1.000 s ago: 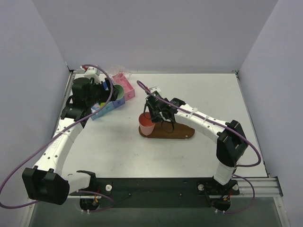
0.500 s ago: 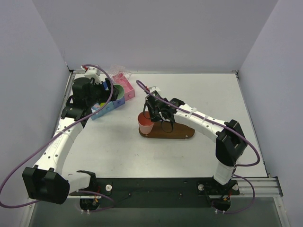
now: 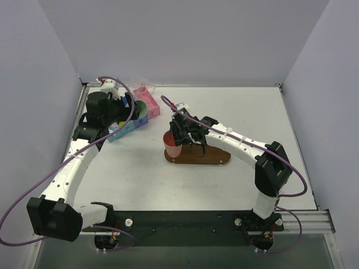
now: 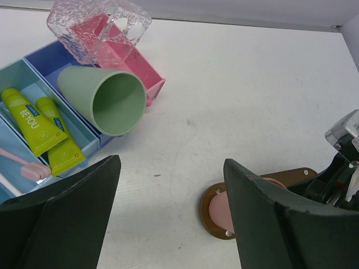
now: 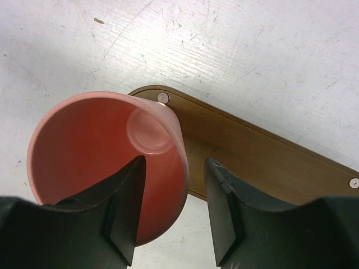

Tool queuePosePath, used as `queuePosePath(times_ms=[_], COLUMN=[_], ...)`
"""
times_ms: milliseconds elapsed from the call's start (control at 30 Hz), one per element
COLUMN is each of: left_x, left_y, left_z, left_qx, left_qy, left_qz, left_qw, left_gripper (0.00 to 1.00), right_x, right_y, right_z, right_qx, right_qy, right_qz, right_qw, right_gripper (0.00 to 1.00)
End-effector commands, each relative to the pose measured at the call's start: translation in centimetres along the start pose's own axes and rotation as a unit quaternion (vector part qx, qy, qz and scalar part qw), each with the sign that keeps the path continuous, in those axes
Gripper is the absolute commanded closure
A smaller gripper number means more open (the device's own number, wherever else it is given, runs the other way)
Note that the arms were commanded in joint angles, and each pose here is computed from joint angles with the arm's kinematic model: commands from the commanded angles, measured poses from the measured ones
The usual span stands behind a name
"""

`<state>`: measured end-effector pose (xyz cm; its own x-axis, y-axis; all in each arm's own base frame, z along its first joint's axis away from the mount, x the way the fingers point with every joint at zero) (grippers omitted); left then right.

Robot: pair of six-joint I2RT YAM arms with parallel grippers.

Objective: Prepare toiletry sets of a toothbrush and toothpaste on the tray

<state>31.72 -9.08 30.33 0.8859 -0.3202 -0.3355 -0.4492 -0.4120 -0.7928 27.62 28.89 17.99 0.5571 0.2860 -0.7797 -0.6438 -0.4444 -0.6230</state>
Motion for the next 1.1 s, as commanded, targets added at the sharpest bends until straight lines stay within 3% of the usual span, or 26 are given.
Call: queuePosePath(times_ms=[0, 400, 633, 733, 867, 933, 967, 1067], left_x=[0.1, 0.4, 0.5, -0.1, -0.3, 1.6, 1.8, 6.5], left_y=[-1.0, -1.0, -0.8, -1.5, -3.0, -3.0, -4.9, -4.3], left_z=[-0.6, -0.2, -0.5, 0.1, -1.2, -1.2, -2.3, -1.8], left_qx=[0.011, 0.022, 0.047, 0.072, 0.108, 0.122, 0.132, 0.157], left_qy=[0.018, 0.009, 0.031, 0.007, 0.048, 0.058, 0.072, 0.098], left_qz=[-0.020, -0.018, -0.014, -0.043, -0.072, -0.040, -0.050, 0.006], left_qw=[1.000, 1.000, 0.998, 0.996, 0.990, 0.990, 0.987, 0.983], left_gripper=[0.15, 0.15, 0.15, 0.15, 0.15, 0.15, 0.15, 0.15], right_x=[-0.9, -3.2, -5.2, -7.0, -10.5, -11.1, -12.0, -13.1], right_y=[-0.7, -1.6, -1.8, -1.9, -2.0, -1.6, -1.6, -1.0], right_z=[0.1, 0.1, -0.5, -1.2, -3.2, -3.9, -4.4, -5.8], right_qx=[-0.007, 0.000, 0.006, 0.004, 0.002, 0.004, 0.010, 0.029], right_qy=[-0.001, -0.022, -0.014, -0.013, 0.014, 0.017, 0.015, 0.003], right_qz=[-0.009, -0.036, -0.060, -0.095, -0.155, -0.167, -0.181, -0.197], right_qw=[1.000, 0.999, 0.998, 0.995, 0.988, 0.986, 0.983, 0.980], right_gripper=[0.57, 0.40, 0.37, 0.36, 0.37, 0.37, 0.37, 0.38])
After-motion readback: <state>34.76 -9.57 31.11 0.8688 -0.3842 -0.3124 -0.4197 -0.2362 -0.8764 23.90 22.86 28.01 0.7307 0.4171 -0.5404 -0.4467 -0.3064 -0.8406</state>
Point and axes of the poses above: each gripper's point midway between its finger pads, its own x axis out along the fingers, its own z axis along the line the jaws close on, y = z × x, the point moved 7 cm from there along -x, back along the fingers, and after that the axes turned 12 degrees about -x, right-handed, at the moved point
